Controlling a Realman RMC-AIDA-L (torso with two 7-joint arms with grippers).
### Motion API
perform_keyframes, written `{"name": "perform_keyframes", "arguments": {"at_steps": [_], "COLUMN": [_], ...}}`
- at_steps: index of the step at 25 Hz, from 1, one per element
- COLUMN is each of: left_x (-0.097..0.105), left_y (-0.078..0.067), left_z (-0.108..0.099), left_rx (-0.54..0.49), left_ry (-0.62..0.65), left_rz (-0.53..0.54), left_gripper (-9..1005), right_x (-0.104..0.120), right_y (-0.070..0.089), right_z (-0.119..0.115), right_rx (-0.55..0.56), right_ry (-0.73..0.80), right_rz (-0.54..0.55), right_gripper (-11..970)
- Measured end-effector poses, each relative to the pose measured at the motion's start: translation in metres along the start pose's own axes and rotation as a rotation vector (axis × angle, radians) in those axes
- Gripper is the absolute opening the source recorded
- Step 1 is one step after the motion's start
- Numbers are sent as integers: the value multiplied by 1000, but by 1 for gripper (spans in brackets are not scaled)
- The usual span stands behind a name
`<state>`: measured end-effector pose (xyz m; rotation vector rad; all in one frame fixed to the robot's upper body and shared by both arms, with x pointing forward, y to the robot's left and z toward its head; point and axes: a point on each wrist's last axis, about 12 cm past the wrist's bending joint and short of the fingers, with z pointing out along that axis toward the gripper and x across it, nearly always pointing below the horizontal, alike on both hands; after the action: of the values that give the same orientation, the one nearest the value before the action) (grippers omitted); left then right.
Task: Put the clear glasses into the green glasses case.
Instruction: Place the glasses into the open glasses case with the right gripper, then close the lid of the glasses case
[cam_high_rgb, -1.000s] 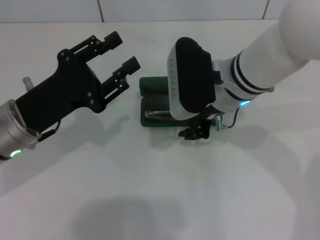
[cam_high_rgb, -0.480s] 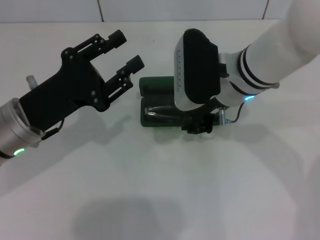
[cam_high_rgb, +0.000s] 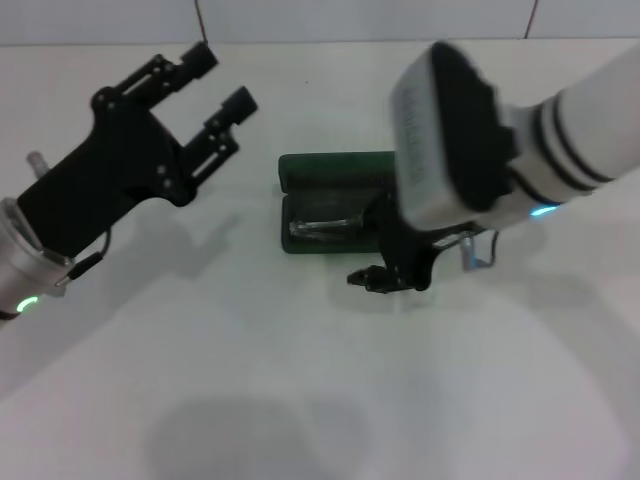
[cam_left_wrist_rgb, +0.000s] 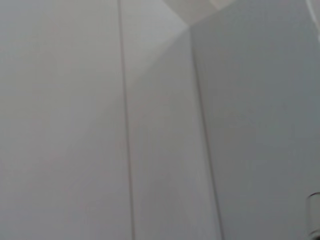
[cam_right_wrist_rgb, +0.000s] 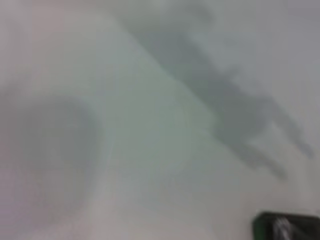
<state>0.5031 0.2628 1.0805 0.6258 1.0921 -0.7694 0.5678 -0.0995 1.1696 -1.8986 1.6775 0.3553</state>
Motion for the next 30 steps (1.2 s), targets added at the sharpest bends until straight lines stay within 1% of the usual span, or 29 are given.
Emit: {"name": "perform_keyframes", "arguments": {"at_steps": [3, 5, 7, 8, 9, 10, 12, 14, 17, 18, 21, 23, 25, 26, 28, 30], "left_x": [-1, -2, -2, -2, -1, 0, 3, 5, 8, 9, 14, 15, 17, 17, 19, 24], "left_y": [1, 1, 0, 0, 0, 0, 1, -1, -6, -10, -20, -23, -28, -28, -25, -21], "left_z": [-9, -17, -22, -24, -24, -24, -24, -22, -17, -14, -7, -5, 3, 3, 7, 9], "left_rx": [-72, -144, -204, -228, -242, -259, -288, -297, -288, -290, -315, -320, -336, -339, -390, -475], "left_ry": [-23, -54, -79, -86, -88, -88, -81, -80, -88, -92, -101, -106, -118, -118, -114, -92], "left_rz": [3, 1, -3, -5, -8, -15, -23, -24, 3, 28, 101, 115, 146, 146, 129, 98], "left_gripper": [572, 572, 572, 572, 573, 573, 573, 573, 573, 574, 575, 577, 579, 580, 582, 584], "right_x": [13, 25, 39, 51, 51, 58, 70, 79, 90, 93, 105, 119, 131, 134, 141, 149], "right_y": [-1, -3, -5, -6, -6, -7, -9, -12, -10, -9, -6, -3, 4, 6, 11, 16], "right_z": [-13, -19, -27, -34, -34, -38, -44, -50, -58, -60, -60, -57, -52, -50, -48, -44], "right_rx": [17, 45, 81, 115, 115, 136, 195, 267, 361, 385, 481, 562, 631, 657, 704, 744], "right_ry": [-54, -70, -89, -122, -122, -150, -219, -305, -432, -470, -622, -746, -870, -918, -992, -1005], "right_rz": [56, 98, 151, 201, 201, 229, 276, 308, 320, 322, 344, 364, 354, 348, 341, 353], "right_gripper": [409, 409, 409, 409, 409, 409, 409, 409, 408, 408, 411, 412, 414, 415, 421, 428]}}
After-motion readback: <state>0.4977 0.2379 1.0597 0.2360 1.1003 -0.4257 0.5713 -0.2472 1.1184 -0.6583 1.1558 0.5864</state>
